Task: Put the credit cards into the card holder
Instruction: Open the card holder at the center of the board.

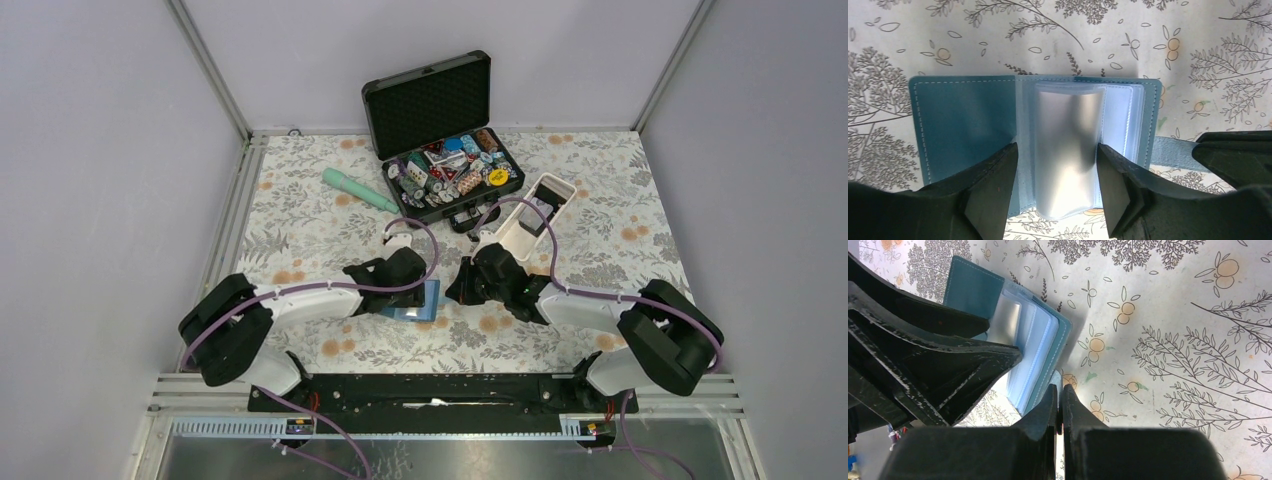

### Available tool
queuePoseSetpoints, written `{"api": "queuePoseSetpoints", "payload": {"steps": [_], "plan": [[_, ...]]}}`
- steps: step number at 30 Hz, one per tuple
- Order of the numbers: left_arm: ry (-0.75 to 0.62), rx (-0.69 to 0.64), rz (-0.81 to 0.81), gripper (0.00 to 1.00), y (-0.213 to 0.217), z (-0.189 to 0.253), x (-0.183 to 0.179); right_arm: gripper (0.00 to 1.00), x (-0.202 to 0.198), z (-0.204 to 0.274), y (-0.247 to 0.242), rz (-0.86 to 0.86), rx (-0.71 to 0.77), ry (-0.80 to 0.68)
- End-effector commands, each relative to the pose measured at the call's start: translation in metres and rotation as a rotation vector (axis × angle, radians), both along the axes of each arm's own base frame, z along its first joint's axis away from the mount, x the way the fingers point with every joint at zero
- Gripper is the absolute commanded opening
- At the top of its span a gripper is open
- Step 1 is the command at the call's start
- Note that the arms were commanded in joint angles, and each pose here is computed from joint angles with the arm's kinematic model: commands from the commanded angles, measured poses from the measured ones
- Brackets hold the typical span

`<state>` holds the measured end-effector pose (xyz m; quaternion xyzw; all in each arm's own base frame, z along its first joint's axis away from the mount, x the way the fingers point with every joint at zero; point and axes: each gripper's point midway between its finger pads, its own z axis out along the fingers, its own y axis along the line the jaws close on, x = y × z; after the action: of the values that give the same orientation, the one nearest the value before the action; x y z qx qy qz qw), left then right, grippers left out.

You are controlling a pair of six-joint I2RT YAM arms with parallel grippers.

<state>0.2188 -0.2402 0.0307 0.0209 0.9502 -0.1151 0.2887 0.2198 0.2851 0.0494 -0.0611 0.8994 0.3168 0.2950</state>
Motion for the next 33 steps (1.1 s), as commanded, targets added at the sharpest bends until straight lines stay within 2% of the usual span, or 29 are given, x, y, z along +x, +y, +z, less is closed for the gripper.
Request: {"api": "queuePoseSetpoints", "payload": {"steps": [1,13,26,33], "plan": [[-0.078,0.047,0.026,0.61,0.012,0.021,0.011,0.00,0.004,-0.007,-0.006,-0.017,-0.036,-0.015],[-0.106,0.094,0.046,0.62,0.030,0.029,0.009,0.00,0.004,-0.011,-0.005,-0.011,-0.041,-0.007],[-0.134,0.219,0.094,0.62,0.063,0.030,0.010,0.00,0.004,-0.013,-0.006,-0.008,-0.051,-0.003],[-0.120,0.228,0.120,0.62,0.077,0.023,0.008,0.00,0.003,-0.004,-0.002,0.006,-0.021,-0.008]]}}
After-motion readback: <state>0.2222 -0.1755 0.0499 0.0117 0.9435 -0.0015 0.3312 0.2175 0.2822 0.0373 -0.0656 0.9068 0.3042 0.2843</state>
